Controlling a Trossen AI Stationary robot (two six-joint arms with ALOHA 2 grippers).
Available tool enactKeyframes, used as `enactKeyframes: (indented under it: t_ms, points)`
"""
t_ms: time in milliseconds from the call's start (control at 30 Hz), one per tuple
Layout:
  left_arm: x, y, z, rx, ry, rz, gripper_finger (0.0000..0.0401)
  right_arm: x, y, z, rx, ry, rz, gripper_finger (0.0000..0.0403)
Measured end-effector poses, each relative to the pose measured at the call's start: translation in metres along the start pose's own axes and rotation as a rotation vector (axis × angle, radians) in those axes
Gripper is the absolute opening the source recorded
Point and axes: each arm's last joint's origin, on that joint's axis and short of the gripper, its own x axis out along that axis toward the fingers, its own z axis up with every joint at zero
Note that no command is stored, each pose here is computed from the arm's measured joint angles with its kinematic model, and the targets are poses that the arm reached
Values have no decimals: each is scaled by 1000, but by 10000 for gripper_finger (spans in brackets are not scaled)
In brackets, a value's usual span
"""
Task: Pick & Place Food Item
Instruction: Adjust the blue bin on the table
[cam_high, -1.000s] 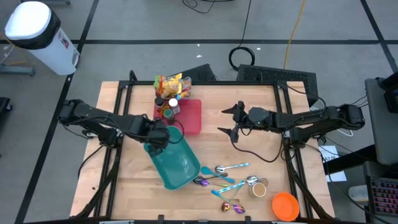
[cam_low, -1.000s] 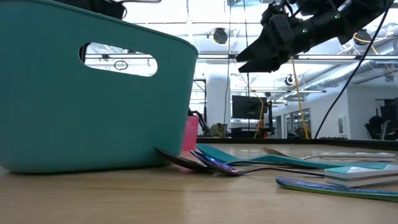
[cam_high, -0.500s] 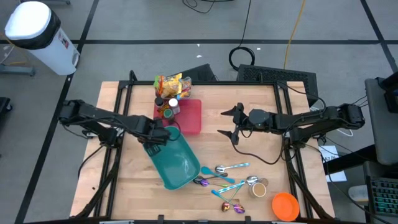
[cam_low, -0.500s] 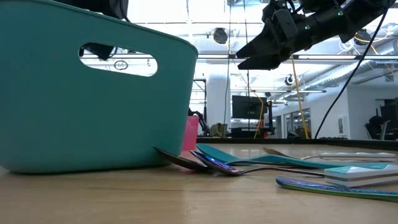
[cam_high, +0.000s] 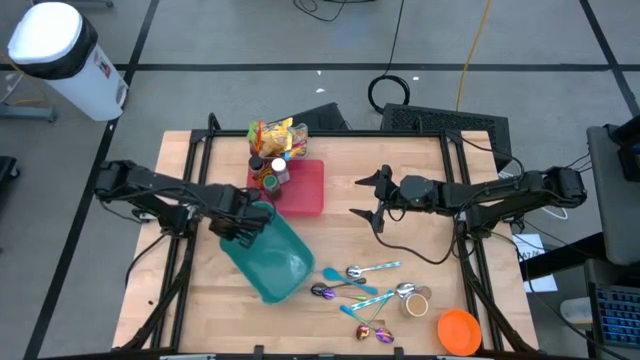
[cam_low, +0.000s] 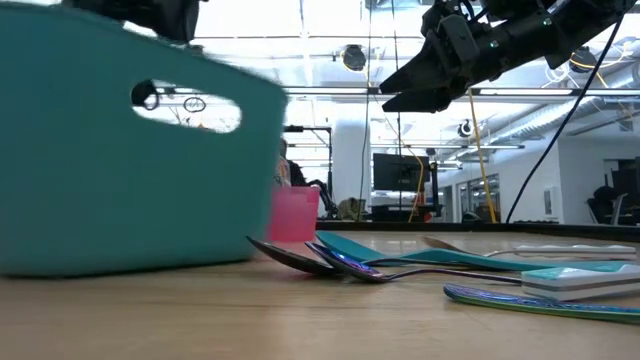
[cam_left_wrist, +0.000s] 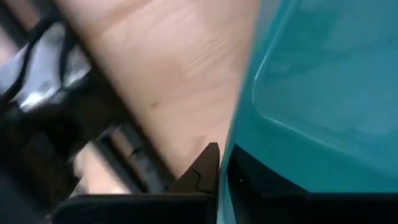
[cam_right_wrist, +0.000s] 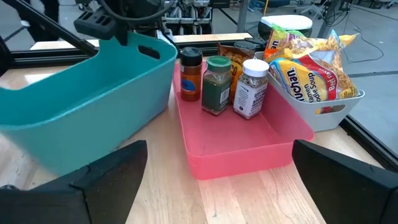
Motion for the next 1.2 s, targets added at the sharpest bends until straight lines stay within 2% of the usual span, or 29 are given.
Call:
enactKeyframes:
  t_ms: [133, 267, 433, 533, 767, 967, 1200]
  points:
    - [0, 4, -3, -57, 8, 43, 6, 0, 0, 0, 0, 0, 0, 393]
    - [-6, 15, 0, -142, -9, 6, 12, 0, 0, 2, -1, -17, 0, 393]
    - [-16, 18, 1, -354, -176, -164, 5, 0, 0, 9, 43, -89, 3, 393]
    - [-18, 17, -10, -453, -202, -236, 6, -1, 0, 13, 40, -132, 5, 393]
    - [-14, 13, -35, -622, -149, -233, 5, -1, 0, 16, 5, -165, 4, 393]
    - [-5, -1, -60, -704, -145, -266, 7, -1, 2, 16, 50, -156, 15, 393]
    - [10, -18, -82, -750, -178, -262, 6, -4, 15, 15, 37, -150, 69, 393]
